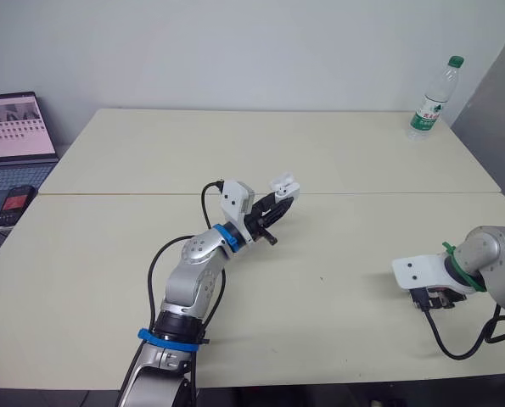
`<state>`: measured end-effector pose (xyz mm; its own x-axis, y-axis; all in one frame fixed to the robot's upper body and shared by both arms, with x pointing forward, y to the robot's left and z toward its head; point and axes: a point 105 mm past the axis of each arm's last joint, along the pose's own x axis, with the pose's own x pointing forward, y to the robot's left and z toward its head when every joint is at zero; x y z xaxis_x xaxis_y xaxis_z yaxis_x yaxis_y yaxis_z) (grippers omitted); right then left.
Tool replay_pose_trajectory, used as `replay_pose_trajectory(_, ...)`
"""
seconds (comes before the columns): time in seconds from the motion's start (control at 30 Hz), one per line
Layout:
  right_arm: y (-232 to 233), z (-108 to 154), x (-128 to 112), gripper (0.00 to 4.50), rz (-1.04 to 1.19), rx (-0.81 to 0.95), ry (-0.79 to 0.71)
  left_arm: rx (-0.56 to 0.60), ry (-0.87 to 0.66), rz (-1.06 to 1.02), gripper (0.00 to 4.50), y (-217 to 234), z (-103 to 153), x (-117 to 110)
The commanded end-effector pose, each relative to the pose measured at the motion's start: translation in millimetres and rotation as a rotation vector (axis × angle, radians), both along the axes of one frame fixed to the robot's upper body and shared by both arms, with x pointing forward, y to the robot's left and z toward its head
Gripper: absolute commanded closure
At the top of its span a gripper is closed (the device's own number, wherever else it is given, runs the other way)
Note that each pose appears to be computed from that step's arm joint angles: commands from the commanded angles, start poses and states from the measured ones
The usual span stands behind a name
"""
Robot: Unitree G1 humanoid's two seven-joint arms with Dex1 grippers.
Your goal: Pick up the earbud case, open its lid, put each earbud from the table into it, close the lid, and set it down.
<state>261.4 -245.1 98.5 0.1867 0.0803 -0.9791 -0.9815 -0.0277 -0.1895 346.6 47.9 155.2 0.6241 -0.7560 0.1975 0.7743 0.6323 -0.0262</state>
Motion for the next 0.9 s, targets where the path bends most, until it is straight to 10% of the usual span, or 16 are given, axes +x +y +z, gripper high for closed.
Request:
replay_pose_trajectory(0.03,5.9,8.3,3.1,3.98,0.024,0.01,-0.023,-0.022,-0.053,-0.008,3.69,-3.2,15.3,-4.6)
replay_pose_trajectory(0.43,9.8,12.5,8.7,4.1,0.009,0.043,-0.065,-0.019,-0.052,-0.007,3.69,-1.3,14.4,-3.9)
replay_pose_trajectory(0.9,58.1,39.7,50.1,4.1,-0.094,0.556,-0.357,-0.023,-0.038,0.024,3.69,7.4,16.2,-2.3)
